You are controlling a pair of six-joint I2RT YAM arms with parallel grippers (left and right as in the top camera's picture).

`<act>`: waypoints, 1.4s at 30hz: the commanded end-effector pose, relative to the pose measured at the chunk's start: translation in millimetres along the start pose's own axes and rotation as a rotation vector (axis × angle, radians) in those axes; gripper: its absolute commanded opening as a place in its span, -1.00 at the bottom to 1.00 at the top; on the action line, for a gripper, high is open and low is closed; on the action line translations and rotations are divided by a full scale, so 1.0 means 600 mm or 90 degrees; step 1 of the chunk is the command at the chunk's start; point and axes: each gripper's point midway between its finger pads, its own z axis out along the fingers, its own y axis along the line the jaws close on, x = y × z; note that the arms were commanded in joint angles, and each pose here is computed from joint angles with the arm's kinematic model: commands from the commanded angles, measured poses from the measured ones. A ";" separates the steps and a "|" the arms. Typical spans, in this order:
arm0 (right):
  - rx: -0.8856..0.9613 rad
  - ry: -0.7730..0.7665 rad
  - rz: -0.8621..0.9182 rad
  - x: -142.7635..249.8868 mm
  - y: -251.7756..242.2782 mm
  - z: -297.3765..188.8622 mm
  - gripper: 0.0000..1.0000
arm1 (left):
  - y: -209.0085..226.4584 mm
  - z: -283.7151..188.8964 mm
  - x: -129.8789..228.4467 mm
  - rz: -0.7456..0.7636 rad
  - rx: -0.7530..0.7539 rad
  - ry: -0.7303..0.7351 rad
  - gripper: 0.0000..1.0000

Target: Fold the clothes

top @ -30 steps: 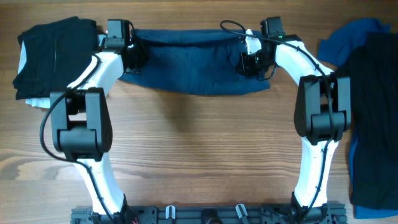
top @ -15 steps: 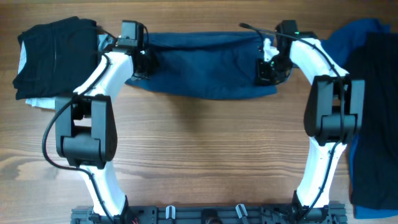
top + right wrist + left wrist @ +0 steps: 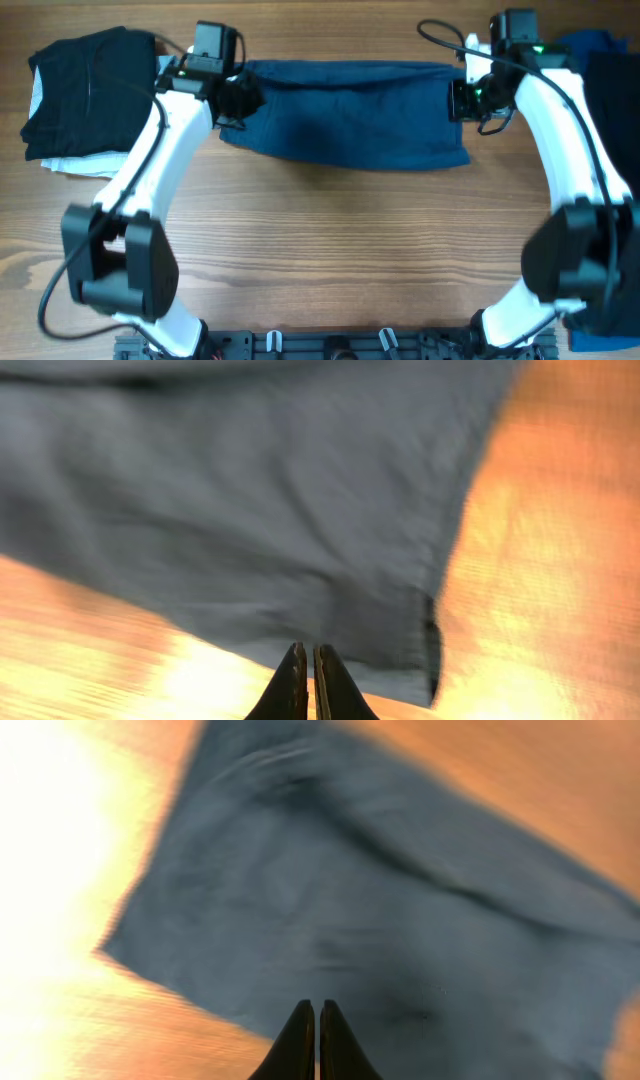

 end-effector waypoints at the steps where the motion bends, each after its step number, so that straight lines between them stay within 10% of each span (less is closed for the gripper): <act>1: -0.060 -0.028 -0.055 -0.017 0.071 -0.003 -0.91 | -0.064 0.009 0.015 0.104 0.048 -0.015 -0.92; 18: -0.067 0.082 0.072 0.004 0.041 0.211 -0.92 | -0.126 0.198 0.089 0.116 0.195 0.096 -0.92; 42: -0.065 0.125 0.076 0.062 0.035 0.270 -0.91 | -0.156 0.249 -0.043 0.099 0.248 -0.141 -0.84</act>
